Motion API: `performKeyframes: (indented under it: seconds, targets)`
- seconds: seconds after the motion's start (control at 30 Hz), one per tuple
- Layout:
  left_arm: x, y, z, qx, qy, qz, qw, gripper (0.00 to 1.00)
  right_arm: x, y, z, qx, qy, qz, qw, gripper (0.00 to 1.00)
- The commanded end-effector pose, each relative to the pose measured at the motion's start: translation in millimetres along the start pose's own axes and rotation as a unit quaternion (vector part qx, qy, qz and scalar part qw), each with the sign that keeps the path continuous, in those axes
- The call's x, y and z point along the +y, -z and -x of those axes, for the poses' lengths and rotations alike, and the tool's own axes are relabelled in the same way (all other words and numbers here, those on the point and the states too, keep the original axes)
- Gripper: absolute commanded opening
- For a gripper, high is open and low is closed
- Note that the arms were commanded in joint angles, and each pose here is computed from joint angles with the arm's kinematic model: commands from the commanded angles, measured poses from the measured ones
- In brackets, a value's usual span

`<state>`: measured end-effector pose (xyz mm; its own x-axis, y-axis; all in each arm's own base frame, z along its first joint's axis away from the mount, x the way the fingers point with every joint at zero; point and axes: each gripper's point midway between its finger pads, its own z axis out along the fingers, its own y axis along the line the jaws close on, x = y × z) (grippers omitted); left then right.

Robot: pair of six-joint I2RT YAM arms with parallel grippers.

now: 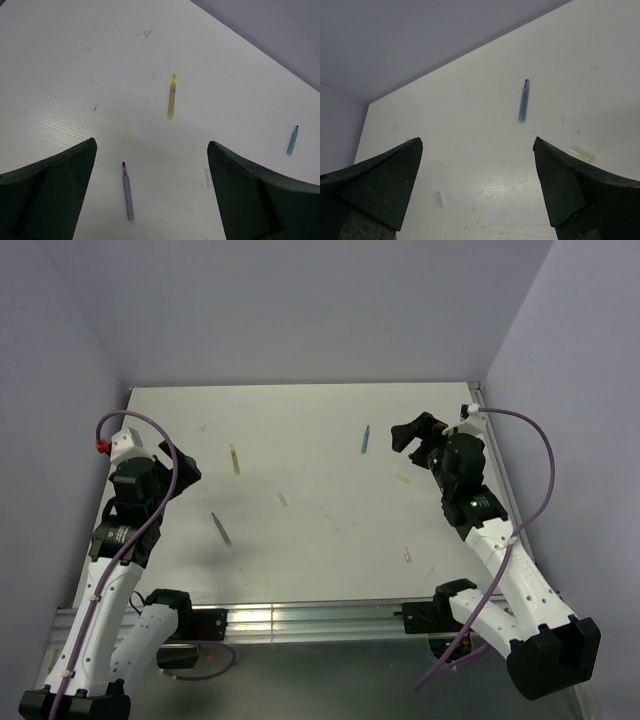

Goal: Insert the pens into the pen caps

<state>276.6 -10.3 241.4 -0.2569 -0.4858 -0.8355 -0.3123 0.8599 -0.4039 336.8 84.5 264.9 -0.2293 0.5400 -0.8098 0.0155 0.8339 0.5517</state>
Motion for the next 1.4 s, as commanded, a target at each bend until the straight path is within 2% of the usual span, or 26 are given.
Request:
performKeyframes:
  seconds: [0.0, 0.6, 0.87, 1.0, 1.1, 1.13, 1.37]
  targets:
    - [-9.3, 4.9, 17.6, -0.021, 0.01, -0.015, 1.0, 1.0, -1.4, 1.0, 12.5, -0.024, 0.002, -0.006, 1.0, 1.0]
    - [-3.5, 4.4, 19.6, -0.025, 0.014, 0.002, 1.0, 0.99, -17.4, -1.9, 1.1, -0.003, 0.013, -0.042, 0.999, 1.0]
    - [17.6, -0.5, 16.2, -0.028, 0.03, 0.065, 0.997, 0.99, -22.4, -4.7, -7.7, 0.009, 0.015, -0.048, 0.999, 0.99]
    - [24.4, -7.3, -3.5, 0.002, 0.067, 0.09, 0.994, 0.97, -20.6, -4.4, -13.4, 0.019, 0.013, -0.039, 0.999, 0.98]
    - [27.5, -17.0, -34.7, 0.035, 0.112, 0.092, 0.989, 0.95, -20.0, -5.6, -19.5, 0.026, 0.011, -0.031, 0.999, 0.97]
    - [33.3, -20.0, -49.6, 0.049, 0.112, 0.098, 0.988, 0.95, -18.9, -6.0, -19.9, 0.027, 0.012, -0.028, 0.999, 0.97]
    - [44.9, -31.1, -82.4, 0.082, 0.124, 0.118, 0.982, 0.92, -16.8, -7.0, -31.7, 0.049, 0.011, -0.015, 0.999, 0.96]
